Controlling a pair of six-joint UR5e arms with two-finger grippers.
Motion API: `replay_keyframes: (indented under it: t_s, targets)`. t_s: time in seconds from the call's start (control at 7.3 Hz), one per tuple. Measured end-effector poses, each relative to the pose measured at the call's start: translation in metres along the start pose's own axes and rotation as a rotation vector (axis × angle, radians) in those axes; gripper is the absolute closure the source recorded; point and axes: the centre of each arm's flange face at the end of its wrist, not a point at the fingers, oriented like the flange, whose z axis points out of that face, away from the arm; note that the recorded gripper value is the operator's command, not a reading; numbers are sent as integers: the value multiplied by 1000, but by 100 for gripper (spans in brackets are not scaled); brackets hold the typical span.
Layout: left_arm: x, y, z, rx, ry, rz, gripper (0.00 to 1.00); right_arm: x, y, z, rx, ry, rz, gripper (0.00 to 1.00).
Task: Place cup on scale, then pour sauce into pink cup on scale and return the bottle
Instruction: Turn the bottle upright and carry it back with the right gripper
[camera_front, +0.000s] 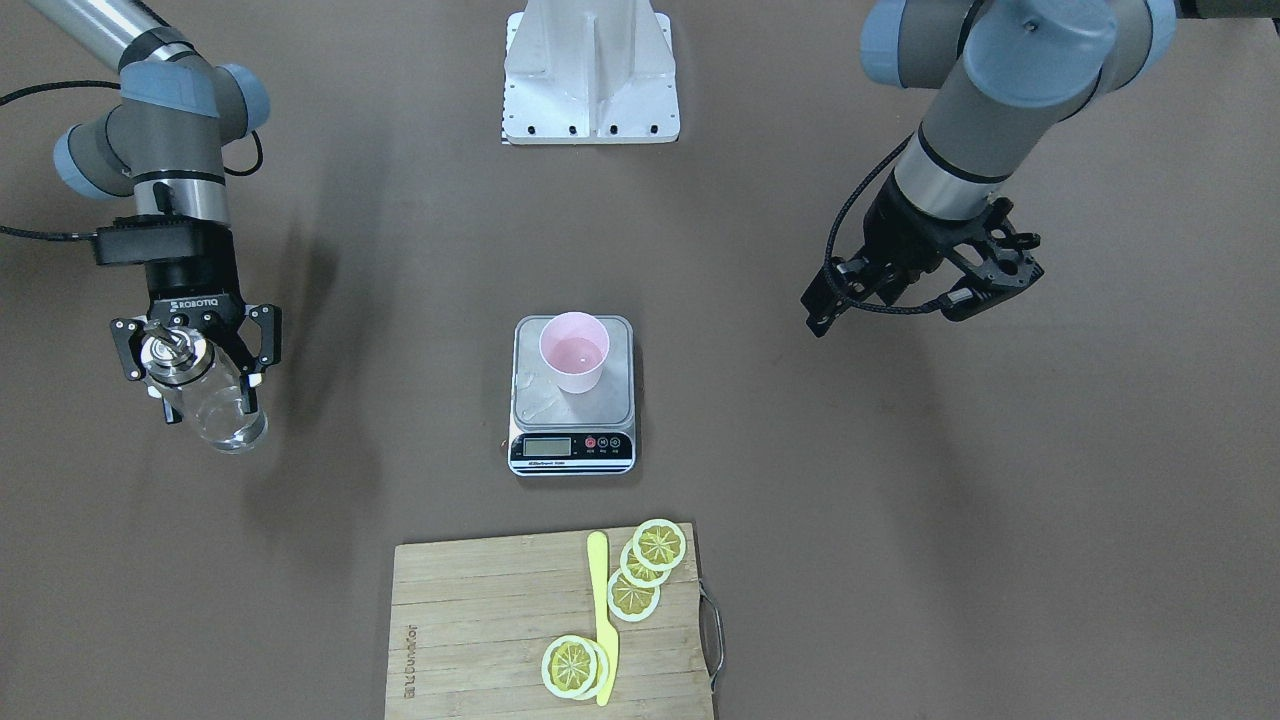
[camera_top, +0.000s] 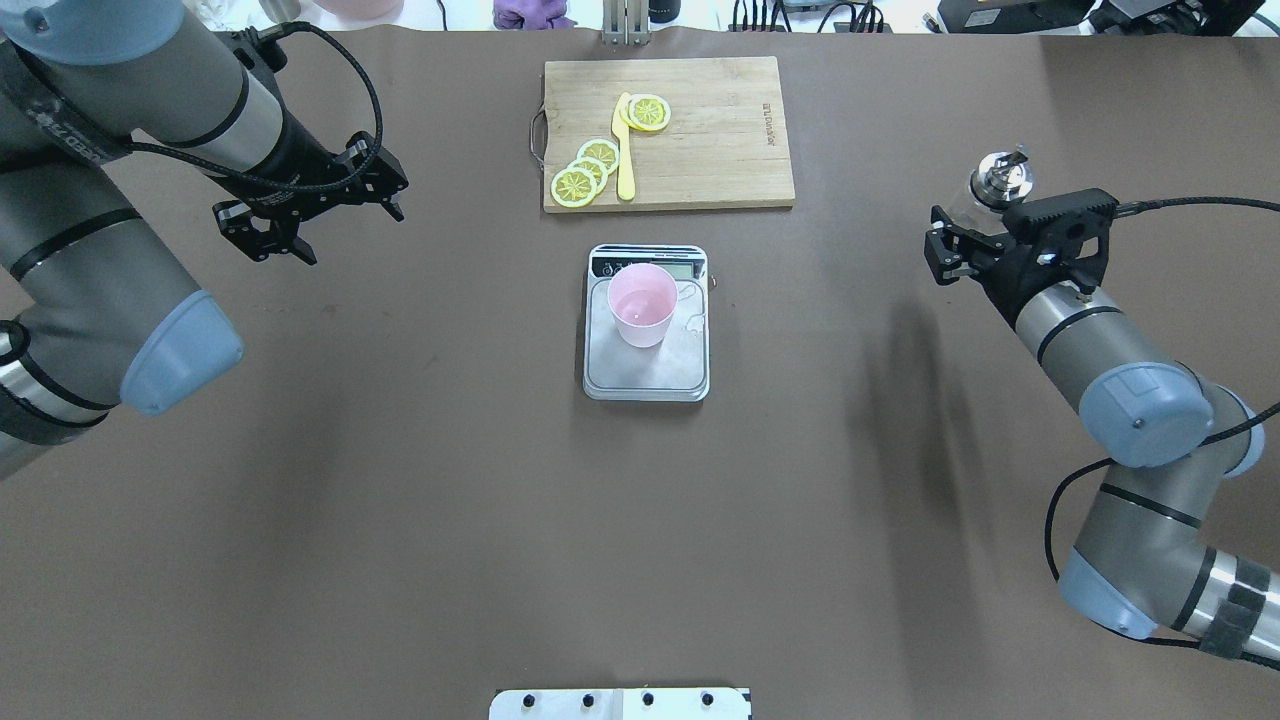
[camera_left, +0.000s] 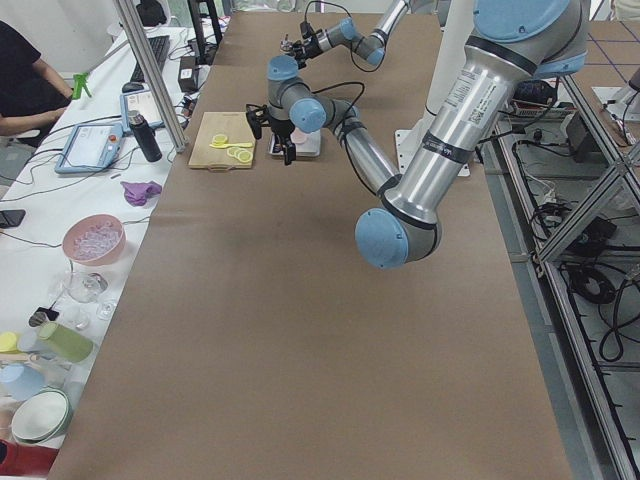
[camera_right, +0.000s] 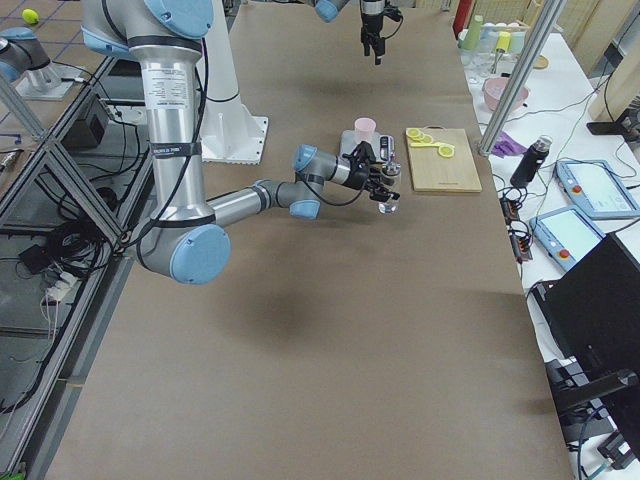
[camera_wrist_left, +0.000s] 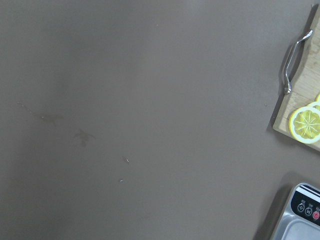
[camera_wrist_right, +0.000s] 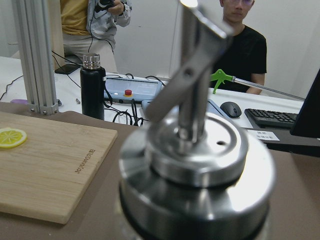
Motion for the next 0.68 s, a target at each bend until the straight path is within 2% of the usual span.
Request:
replay_keyframes:
  t_s: [0.27,0.68]
  targets:
    - [0,0,0,0,1,-1,2,44,17,-5,-71,16,73,100]
    - [2,1,-1,0,2,-2,2,77,36,-4,-170,53,72,100]
